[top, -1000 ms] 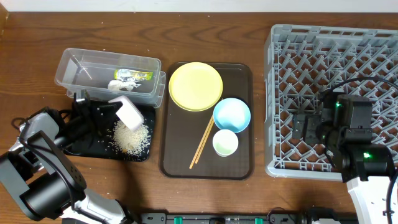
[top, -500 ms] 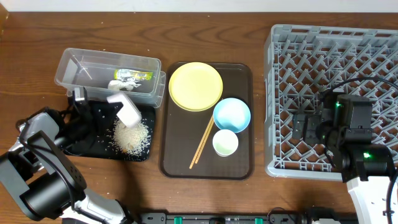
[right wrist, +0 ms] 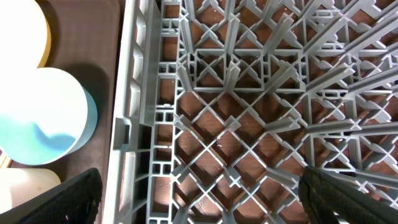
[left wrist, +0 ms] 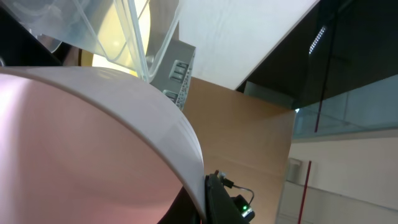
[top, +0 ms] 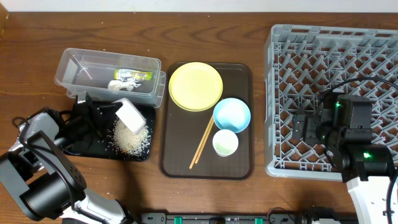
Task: Sort waste into correct bins and load items into the dishwasher rack
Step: 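Move the bowl over the black tray and tip the rice out, then set the empty white bowl back on the brown tray, then grasp the white cup on the brown tray with the left gripper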
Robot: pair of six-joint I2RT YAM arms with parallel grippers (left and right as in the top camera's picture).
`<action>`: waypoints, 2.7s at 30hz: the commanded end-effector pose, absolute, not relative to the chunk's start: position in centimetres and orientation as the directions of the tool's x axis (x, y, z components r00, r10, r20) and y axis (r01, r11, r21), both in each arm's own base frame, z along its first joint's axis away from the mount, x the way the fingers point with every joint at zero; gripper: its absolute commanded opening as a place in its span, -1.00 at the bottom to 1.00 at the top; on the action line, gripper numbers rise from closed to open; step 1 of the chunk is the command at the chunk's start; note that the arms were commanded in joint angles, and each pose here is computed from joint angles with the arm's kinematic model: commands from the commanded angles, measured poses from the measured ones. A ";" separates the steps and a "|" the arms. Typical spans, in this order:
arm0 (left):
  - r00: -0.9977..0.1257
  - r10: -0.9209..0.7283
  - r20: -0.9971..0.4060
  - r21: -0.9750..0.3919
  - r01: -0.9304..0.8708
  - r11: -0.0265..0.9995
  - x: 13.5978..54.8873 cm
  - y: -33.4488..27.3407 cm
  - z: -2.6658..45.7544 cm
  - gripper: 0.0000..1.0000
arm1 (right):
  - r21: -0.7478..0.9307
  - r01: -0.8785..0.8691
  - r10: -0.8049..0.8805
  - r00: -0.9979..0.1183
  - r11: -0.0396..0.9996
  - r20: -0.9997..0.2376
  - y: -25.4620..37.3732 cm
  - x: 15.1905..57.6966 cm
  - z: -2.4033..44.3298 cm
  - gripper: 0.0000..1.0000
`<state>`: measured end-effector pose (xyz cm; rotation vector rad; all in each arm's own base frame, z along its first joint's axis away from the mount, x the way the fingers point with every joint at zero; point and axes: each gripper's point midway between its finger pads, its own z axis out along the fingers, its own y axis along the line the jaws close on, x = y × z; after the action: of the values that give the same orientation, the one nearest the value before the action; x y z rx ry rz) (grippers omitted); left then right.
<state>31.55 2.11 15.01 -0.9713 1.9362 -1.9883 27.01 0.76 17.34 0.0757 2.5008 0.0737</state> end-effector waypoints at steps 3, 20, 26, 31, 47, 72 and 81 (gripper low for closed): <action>-0.813 -0.554 0.179 -0.981 -0.187 -0.042 31.0 0.8 16.2 -0.88 | 0.078 0.036 0.077 -0.787 0.996 -0.613 1.0 27.3 18.3 0.99; -0.987 0.027 -0.157 -0.630 0.122 0.767 27.2 -13.5 11.5 -0.88 | 0.079 0.036 0.077 -0.784 0.996 -0.615 1.0 27.4 18.3 0.98; -0.961 0.132 -0.244 -0.396 0.223 0.891 28.2 -16.4 8.9 -0.88 | 0.079 0.036 0.077 -0.784 0.996 -0.615 1.0 27.4 18.3 0.98; -0.940 0.180 -0.289 -0.223 0.249 0.942 28.7 -17.8 7.1 -0.88 | 0.078 0.036 0.077 -0.785 0.996 -0.615 1.0 27.4 18.3 0.99; -0.942 0.203 -0.267 -0.205 0.261 0.943 28.2 -18.6 6.3 -0.10 | 0.078 0.036 0.077 -0.785 0.996 -0.615 1.0 27.4 18.3 0.98; -0.892 0.383 -0.241 -0.317 0.445 0.837 23.2 -25.3 8.0 0.03 | 0.078 0.036 0.077 -0.785 0.996 -0.615 1.0 27.4 18.3 0.99; -0.898 0.417 -0.140 -0.293 0.440 0.849 22.2 -25.5 4.5 -0.63 | 0.078 0.037 0.077 -0.791 0.996 -0.607 1.0 27.2 18.2 0.99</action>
<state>22.37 -25.60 4.82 0.6869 2.9353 -0.4915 26.93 0.76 17.27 0.0759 2.5050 0.0735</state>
